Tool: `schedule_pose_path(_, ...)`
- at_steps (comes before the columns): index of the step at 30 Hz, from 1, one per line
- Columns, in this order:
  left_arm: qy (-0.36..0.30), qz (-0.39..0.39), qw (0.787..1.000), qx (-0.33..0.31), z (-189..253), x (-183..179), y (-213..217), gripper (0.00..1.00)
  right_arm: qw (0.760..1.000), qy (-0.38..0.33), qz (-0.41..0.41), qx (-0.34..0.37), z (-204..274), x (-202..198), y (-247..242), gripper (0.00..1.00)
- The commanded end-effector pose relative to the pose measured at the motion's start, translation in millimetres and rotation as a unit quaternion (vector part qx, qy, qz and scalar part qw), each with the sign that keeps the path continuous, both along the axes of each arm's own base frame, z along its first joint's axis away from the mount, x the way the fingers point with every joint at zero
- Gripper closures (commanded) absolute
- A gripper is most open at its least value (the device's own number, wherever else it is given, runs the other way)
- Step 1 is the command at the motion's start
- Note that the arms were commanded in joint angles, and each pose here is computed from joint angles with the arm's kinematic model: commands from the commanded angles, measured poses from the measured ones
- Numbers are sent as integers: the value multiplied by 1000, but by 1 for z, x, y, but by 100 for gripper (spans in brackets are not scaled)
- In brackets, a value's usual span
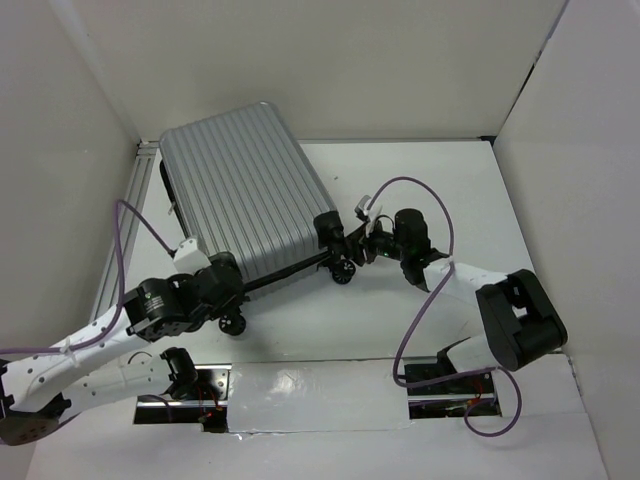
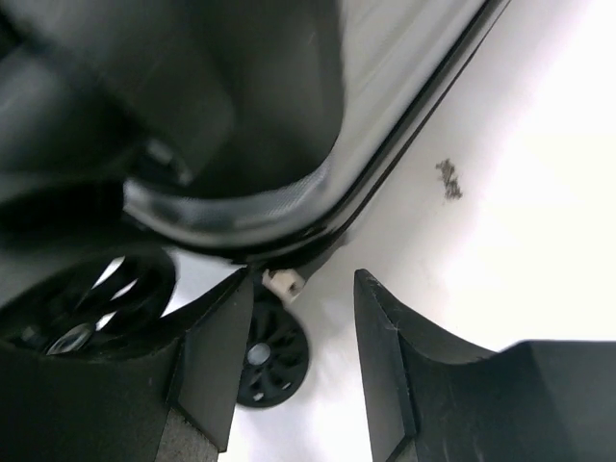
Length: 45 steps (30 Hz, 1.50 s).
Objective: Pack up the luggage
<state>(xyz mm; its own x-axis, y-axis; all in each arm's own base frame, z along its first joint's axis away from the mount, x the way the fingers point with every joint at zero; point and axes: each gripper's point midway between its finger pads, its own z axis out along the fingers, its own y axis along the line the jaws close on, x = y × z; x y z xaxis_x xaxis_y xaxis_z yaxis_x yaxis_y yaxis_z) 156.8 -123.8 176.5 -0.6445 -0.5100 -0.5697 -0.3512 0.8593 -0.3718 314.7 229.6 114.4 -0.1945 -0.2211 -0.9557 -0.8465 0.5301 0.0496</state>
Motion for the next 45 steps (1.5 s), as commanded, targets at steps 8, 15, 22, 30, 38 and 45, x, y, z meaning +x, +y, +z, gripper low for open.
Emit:
schedule_pose_path(8, -48, 13, 999, -23, 14, 10, 4, 100, 995, -84, -1, 58, 42, 20, 39, 77)
schedule_pose_path(15, -35, 10, 999, -11, 8, 8, 4, 100, 987, -70, -114, 91, 51, 43, 25, 100)
schedule_pose_path(22, -20, 43, 999, -13, 4, -3, 22, 100, 953, -85, -277, 90, 57, 102, -29, 100)
schedule_pose_path(30, -4, 67, 998, -19, -6, -17, 39, 100, 980, -149, -124, 40, 53, 135, -14, 100)
schedule_pose_path(38, 2, 47, 999, -15, -12, -16, 32, 100, 969, -204, -133, 41, 63, 195, 3, 100)
schedule_pose_path(45, 13, 53, 998, -12, -15, -19, 33, 100, 957, -231, -158, 73, 70, 261, 19, 100)
